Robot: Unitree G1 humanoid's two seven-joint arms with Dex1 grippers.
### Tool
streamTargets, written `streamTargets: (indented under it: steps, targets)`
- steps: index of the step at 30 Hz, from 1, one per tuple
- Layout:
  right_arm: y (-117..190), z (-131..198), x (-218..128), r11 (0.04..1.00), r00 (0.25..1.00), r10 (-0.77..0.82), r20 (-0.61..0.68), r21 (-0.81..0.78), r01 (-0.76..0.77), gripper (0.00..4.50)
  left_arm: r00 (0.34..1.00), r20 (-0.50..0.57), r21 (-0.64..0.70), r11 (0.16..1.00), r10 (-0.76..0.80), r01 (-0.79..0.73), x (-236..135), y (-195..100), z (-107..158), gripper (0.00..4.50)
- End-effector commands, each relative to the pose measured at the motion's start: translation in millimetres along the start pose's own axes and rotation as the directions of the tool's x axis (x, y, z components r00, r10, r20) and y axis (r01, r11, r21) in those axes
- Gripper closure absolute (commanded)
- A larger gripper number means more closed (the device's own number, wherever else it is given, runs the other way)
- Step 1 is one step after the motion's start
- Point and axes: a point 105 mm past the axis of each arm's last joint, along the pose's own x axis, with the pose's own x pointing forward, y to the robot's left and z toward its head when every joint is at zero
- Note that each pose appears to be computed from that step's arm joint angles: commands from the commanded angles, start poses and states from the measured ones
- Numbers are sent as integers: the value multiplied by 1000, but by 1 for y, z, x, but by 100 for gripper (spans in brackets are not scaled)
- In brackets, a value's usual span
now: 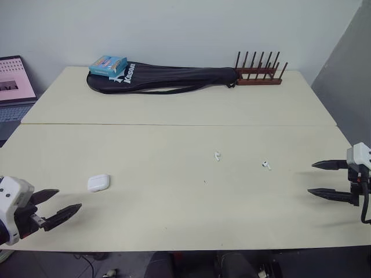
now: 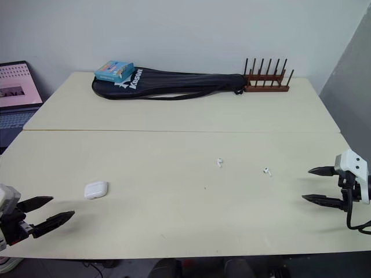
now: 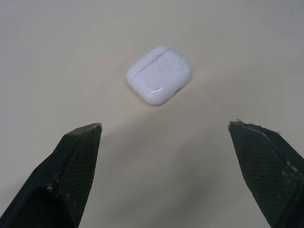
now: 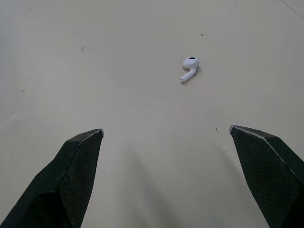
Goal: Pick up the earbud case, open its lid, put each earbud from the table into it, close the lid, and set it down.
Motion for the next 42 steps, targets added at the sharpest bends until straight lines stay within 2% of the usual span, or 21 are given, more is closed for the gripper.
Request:
streamTargets:
  steps: [1, 11, 18, 34, 42]
  targets:
    - [-5, 8, -5, 999, 999, -27, 19, -27, 27, 3, 1000, 10, 14, 1000, 1, -1, -1, 1, 4, 0]
    - [-7, 11, -5, 999, 999, -40, 27, -33, 41, 3, 1000, 0, 22, 1000, -13, 13, 2, 1, 3, 0]
    - [-13, 21, -5, 998, 995, -66, 81, -17, 67, 3, 1000, 1, 21, 1000, -15, 15, 3, 1, 4, 0]
    - [-12, 20, -3, 997, 994, -67, 84, -17, 69, 3, 1000, 1, 20, 1000, -13, 13, 4, 1, 3, 0]
    - [-12, 21, -2, 997, 994, -66, 85, -21, 68, 3, 997, 71, 7, 1000, -20, 20, 1, 1, 12, 0]
